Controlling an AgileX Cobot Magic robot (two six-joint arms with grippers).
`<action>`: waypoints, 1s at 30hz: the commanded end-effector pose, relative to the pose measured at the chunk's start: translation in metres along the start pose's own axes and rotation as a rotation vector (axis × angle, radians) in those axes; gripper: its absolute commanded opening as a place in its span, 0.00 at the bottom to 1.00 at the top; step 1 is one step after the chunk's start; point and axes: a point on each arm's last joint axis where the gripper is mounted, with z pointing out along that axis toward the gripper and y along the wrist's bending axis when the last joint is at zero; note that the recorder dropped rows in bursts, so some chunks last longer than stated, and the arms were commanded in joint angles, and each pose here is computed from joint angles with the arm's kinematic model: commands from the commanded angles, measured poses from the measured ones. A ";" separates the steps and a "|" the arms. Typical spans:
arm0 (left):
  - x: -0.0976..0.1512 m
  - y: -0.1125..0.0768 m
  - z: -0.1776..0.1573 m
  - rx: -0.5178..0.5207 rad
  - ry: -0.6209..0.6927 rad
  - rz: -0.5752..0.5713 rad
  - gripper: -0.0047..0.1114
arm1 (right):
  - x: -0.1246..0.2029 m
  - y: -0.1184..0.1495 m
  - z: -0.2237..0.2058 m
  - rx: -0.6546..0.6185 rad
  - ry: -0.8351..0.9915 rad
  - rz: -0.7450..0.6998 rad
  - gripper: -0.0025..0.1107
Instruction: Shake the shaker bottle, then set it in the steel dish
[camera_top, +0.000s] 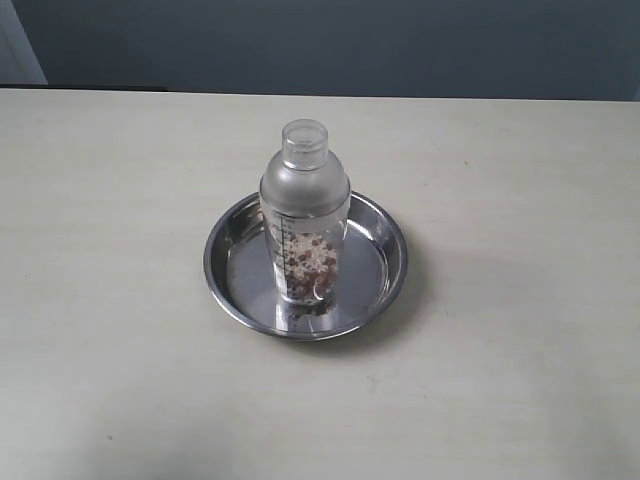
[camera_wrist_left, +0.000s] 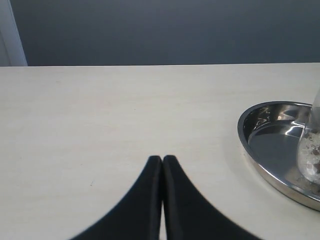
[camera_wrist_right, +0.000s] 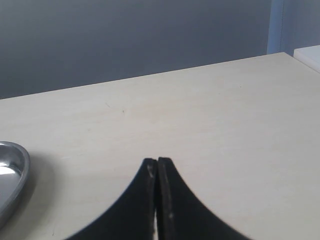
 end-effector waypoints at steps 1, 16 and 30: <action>0.000 0.001 0.000 -0.008 -0.015 0.009 0.04 | -0.001 0.000 0.000 0.004 -0.013 -0.002 0.02; 0.000 0.001 0.000 -0.011 -0.015 0.019 0.04 | -0.001 0.000 0.000 0.004 -0.013 -0.002 0.02; 0.000 0.001 0.000 -0.011 -0.015 0.019 0.04 | -0.001 0.000 0.000 0.004 -0.013 -0.002 0.02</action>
